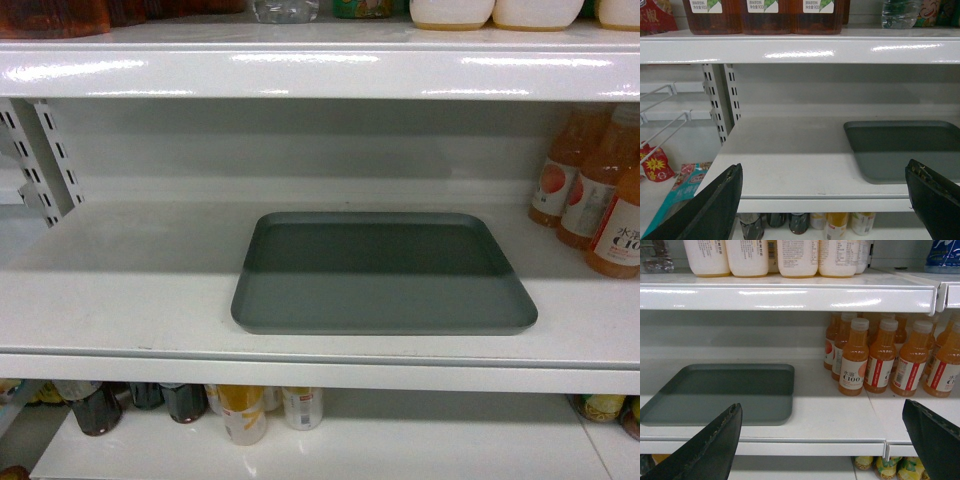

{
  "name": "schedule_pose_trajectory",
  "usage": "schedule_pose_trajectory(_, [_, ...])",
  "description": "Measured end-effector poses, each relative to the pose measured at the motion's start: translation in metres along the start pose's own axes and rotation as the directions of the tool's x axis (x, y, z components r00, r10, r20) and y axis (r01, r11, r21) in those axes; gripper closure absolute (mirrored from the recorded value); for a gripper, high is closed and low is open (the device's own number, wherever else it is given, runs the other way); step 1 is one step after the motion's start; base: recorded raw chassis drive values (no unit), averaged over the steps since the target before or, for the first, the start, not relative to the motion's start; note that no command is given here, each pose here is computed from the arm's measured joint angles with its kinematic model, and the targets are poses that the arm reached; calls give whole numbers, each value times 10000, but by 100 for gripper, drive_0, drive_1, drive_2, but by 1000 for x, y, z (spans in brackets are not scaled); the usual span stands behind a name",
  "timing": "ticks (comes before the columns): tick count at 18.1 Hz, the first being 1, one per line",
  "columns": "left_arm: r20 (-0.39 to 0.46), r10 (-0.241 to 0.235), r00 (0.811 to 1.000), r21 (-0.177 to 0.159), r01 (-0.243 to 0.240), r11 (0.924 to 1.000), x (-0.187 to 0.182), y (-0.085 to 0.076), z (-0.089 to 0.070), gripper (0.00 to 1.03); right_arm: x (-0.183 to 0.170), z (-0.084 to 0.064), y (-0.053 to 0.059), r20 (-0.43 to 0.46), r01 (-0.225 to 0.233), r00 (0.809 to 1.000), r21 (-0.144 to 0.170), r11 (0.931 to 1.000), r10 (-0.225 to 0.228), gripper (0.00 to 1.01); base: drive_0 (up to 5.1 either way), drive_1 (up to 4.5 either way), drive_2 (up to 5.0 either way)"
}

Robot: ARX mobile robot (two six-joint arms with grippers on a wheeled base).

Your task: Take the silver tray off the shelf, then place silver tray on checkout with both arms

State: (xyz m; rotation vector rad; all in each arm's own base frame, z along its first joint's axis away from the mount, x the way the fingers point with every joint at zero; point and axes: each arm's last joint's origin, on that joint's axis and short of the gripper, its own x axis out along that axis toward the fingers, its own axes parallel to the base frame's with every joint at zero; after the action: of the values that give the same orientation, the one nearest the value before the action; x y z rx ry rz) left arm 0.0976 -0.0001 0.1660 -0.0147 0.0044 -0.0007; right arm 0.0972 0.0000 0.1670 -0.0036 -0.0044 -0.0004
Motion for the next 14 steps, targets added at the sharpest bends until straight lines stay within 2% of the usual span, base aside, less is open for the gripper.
schedule_pose_trajectory(14, [-4, 0, 10000, 0, 0, 10000, 0, 0, 0, 5, 0, 0, 0, 0, 0, 10000, 0, 10000, 0, 3, 0, 0, 0])
